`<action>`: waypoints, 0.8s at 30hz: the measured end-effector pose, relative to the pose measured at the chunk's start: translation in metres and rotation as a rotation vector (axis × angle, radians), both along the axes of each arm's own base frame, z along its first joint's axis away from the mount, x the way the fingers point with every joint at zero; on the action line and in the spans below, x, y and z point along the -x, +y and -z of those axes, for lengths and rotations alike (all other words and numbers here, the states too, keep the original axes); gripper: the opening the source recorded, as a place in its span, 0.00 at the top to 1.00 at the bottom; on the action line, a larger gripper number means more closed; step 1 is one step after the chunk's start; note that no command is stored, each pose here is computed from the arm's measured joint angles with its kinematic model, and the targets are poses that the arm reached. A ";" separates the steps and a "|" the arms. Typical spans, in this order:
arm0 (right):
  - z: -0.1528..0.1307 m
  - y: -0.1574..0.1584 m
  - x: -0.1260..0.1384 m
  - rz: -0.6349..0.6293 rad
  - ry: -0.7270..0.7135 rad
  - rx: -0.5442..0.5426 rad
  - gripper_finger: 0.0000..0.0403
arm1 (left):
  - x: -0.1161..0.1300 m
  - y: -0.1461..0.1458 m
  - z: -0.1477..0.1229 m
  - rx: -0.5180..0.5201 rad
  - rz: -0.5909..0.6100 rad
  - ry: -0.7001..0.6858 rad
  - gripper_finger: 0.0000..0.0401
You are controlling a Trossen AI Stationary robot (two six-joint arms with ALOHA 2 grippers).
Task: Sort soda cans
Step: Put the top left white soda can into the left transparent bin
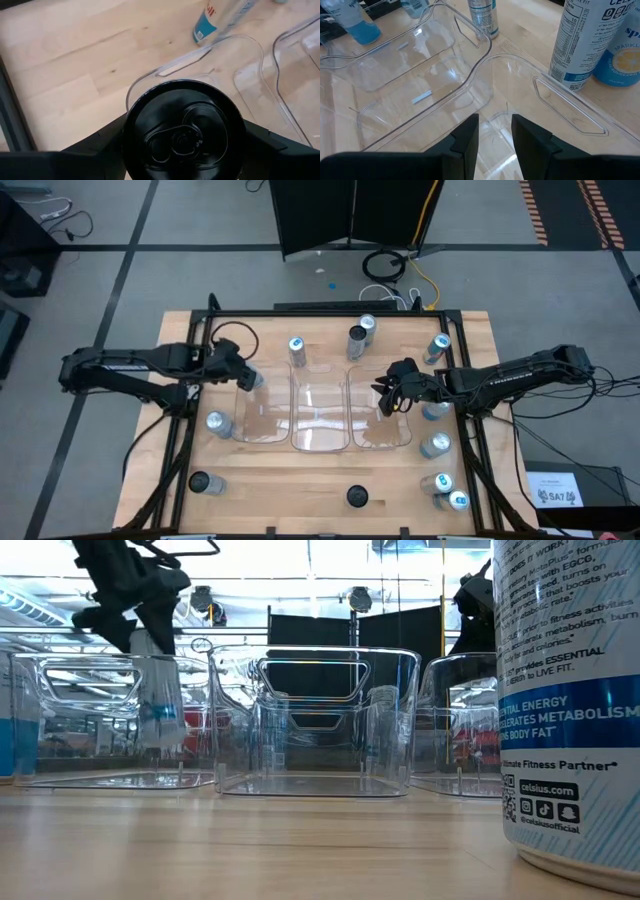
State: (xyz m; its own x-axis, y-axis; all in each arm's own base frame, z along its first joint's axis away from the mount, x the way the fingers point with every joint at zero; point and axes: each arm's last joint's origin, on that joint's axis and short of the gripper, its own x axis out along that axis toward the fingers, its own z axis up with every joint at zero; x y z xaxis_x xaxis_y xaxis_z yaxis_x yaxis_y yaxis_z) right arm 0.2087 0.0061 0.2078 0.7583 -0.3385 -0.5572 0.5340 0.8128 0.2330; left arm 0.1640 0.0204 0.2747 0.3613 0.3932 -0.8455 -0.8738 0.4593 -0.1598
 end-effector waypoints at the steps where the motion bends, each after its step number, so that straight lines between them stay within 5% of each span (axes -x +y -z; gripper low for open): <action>1: 0.000 0.000 0.000 0.000 0.000 0.000 0.73 | 0.000 0.000 0.001 -0.002 -0.002 0.000 0.31; 14: 0.000 0.000 0.000 0.000 -0.001 0.000 0.73 | -0.028 0.008 0.028 0.041 -0.021 0.151 0.31; 24: 0.000 0.000 0.000 0.000 0.000 0.000 0.73 | -0.032 0.016 0.029 0.042 -0.059 0.133 0.26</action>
State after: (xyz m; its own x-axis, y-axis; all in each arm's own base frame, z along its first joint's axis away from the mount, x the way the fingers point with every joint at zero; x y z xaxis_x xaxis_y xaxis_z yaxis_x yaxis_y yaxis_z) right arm 0.2088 0.0061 0.2078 0.7583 -0.3387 -0.5569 0.5341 0.8127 0.2329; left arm 0.1958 0.0359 0.2453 0.2223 0.3739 -0.9004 -0.9138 0.4020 -0.0586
